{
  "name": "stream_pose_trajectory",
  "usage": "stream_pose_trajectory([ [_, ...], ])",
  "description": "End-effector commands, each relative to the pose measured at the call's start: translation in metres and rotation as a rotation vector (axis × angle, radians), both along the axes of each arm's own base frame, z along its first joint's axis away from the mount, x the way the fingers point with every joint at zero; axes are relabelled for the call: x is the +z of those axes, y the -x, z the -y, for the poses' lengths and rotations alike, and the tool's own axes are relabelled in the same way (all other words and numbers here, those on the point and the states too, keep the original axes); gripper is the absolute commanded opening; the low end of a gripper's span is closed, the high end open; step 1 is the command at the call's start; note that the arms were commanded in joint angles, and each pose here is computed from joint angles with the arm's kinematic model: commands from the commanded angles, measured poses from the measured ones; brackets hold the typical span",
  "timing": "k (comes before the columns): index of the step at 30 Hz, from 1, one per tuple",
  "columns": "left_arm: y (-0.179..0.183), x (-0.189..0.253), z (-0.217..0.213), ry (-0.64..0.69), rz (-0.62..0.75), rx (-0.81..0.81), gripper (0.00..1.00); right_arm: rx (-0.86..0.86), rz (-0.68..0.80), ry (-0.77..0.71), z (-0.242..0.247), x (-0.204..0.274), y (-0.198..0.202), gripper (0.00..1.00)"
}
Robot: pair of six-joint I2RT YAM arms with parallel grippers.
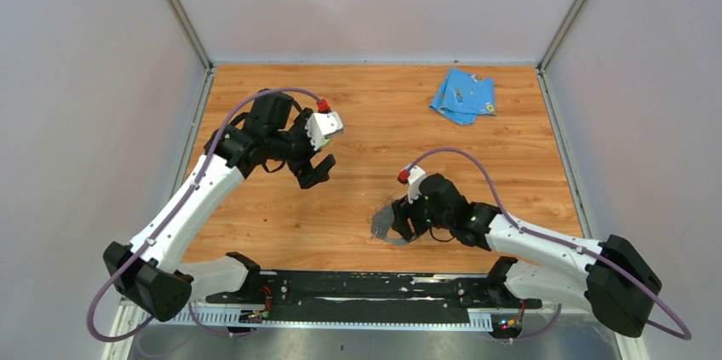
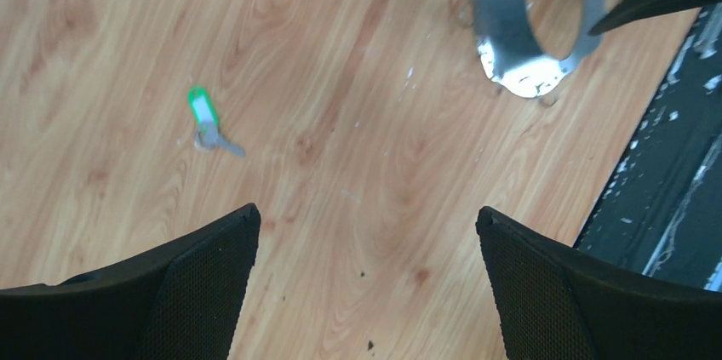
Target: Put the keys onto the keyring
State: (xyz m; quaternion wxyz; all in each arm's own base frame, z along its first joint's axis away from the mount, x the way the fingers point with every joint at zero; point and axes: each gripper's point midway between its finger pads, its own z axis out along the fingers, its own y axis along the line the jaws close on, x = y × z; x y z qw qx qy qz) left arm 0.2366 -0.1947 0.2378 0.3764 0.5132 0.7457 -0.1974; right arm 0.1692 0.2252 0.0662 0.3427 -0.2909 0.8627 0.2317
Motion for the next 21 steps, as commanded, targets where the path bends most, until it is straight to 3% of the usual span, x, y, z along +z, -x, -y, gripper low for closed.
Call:
stream_pose_trajectory([
  [1, -0.010, -0.035, -0.039, -0.159, -0.087, 0.086, 1.00, 0.300, 0.130, -0.105, -0.049, 0.027, 0.009, 0.65],
  [6, -0.013, -0.058, -0.054, -0.202, -0.196, 0.132, 1.00, 0.622, 0.196, -0.136, -0.071, 0.026, 0.034, 0.59],
  [10, -0.019, -0.057, -0.051, -0.199, -0.200, 0.129, 0.99, 0.779, 0.275, -0.056, -0.079, 0.018, 0.037, 0.59],
  [14, -0.028, -0.053, -0.048, -0.175, -0.212, 0.136, 1.00, 0.869, 0.292, 0.064, -0.079, 0.003, 0.029, 0.56],
  [21, -0.042, -0.059, -0.058, -0.128, -0.262, 0.165, 1.00, 0.988, 0.285, 0.150, -0.086, -0.016, 0.026, 0.48],
])
